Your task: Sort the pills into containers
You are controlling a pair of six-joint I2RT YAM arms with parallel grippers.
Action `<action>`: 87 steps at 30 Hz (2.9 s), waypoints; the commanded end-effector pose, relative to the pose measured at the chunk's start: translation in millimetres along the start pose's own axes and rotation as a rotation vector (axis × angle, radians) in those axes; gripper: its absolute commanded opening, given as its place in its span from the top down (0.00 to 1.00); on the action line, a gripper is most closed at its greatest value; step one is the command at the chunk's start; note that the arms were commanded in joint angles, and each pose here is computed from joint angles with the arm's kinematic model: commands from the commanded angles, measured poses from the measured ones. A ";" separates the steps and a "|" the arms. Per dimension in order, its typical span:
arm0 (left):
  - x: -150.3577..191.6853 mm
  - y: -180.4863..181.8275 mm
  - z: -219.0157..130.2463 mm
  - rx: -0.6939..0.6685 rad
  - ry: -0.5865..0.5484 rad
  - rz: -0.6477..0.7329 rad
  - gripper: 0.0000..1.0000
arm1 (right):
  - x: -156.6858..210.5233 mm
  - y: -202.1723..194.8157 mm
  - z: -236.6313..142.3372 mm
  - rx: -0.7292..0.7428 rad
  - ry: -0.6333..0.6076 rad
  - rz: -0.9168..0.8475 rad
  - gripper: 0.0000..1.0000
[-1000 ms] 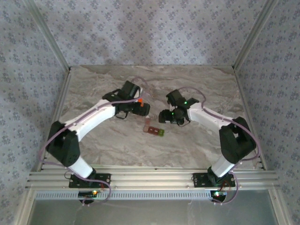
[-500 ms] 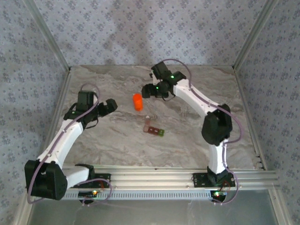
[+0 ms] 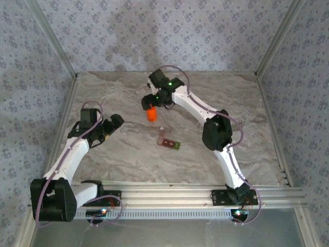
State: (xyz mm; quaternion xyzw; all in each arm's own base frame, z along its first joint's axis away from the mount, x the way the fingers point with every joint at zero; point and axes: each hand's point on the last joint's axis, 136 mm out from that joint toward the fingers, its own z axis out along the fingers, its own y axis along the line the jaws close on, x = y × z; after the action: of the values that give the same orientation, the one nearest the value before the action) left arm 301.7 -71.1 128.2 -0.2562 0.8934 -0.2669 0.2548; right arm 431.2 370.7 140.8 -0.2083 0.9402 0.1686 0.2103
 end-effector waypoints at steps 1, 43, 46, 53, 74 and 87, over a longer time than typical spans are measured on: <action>3.0 -1.5 3.2 0.031 0.015 -0.031 0.01 | -0.4 -5.3 15.6 0.044 0.005 -0.051 0.12; 51.6 -159.1 16.2 0.267 0.002 0.867 0.04 | 17.8 -37.8 -196.3 -0.182 -0.084 0.230 0.70; 66.6 -179.4 18.5 0.307 -0.028 1.000 0.04 | 36.3 -31.0 -207.0 -0.217 -0.048 0.244 0.70; 101.9 -223.7 7.7 0.551 -0.202 1.193 0.04 | 69.6 -17.9 -229.7 -0.270 -0.010 0.255 0.71; 133.0 -274.0 -5.0 0.696 -0.224 1.231 0.16 | 83.8 -0.7 -220.9 -0.349 0.030 0.277 0.71; 136.4 -282.9 -1.6 0.733 -0.202 1.197 0.42 | 86.0 7.7 -215.1 -0.424 0.036 0.336 0.71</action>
State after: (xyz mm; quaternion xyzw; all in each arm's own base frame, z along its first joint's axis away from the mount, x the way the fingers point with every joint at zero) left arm 283.3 -350.2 229.8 0.3699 0.7263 -0.3239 0.4804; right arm 304.4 259.4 270.3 -0.0900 0.9201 0.3605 0.1242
